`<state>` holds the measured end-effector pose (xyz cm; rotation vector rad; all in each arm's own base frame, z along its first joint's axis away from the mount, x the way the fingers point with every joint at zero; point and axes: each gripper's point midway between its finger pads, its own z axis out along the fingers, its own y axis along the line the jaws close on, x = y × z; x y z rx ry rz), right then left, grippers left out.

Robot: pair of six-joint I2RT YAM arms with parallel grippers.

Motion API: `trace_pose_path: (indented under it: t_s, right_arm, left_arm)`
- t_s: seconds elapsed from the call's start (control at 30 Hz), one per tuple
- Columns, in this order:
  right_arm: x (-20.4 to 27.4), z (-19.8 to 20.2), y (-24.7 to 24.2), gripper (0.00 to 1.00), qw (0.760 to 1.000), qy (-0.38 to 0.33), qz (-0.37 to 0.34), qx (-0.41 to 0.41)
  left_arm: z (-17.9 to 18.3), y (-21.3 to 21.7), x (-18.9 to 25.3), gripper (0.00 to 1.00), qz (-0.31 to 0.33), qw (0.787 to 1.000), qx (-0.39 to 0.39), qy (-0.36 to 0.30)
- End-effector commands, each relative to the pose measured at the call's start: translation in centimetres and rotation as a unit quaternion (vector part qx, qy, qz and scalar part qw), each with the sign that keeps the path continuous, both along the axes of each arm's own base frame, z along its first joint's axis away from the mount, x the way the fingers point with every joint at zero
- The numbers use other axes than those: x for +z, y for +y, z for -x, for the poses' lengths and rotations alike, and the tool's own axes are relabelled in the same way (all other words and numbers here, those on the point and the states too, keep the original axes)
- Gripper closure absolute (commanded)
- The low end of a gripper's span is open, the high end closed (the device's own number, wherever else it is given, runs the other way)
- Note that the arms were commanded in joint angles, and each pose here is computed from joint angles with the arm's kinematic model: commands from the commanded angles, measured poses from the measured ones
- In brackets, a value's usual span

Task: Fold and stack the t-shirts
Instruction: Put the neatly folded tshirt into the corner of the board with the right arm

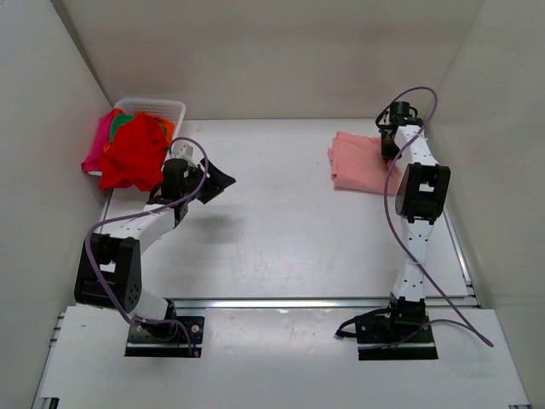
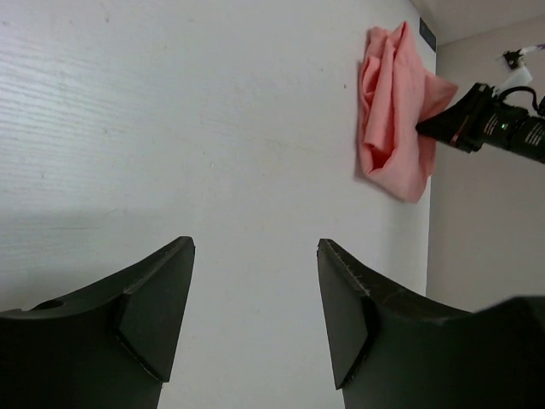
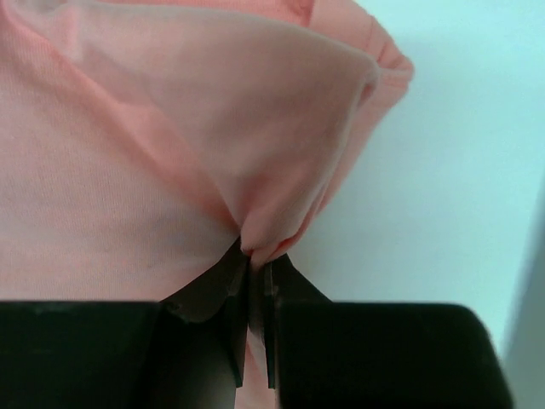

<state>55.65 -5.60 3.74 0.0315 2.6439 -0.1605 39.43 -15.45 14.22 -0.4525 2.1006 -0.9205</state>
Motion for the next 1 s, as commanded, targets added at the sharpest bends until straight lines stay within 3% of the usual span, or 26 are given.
trace_pose_path:
  t_s: [0.0,0.27,0.63,0.73,0.83,0.97]
  right_arm:
    - [1.1,-2.8,-4.3,1.00,0.995,-0.032,0.093,-0.006]
    - [1.6,-5.4,-12.5,1.00,0.978,-0.084,0.189,-0.030]
    - [-1.1,-6.0,-16.6,0.99,0.970,-0.087,0.221,-0.051]
    - [-0.1,-6.7,-16.4,0.83,0.967,-0.104,0.228,-0.039]
    - [2.8,-7.6,-16.1,0.50,0.966,-0.140,0.212,-0.042]
    - [8.2,-8.3,-15.0,0.25,0.958,-0.185,0.216,-0.041]
  left_arm:
    - [1.5,-1.0,1.0,0.30,0.010,0.999,-0.036,-0.014]
    - [2.9,-2.0,1.0,0.31,0.021,0.997,-0.071,-0.005]
    - [3.8,-1.6,-0.3,0.31,0.012,0.997,-0.074,0.020]
    - [4.2,-2.0,-0.2,0.31,0.009,0.996,-0.081,0.020]
    - [4.5,-1.9,-0.2,0.31,0.006,0.997,-0.080,0.018]
    - [5.4,-1.9,0.3,0.30,0.008,0.997,-0.077,0.015]
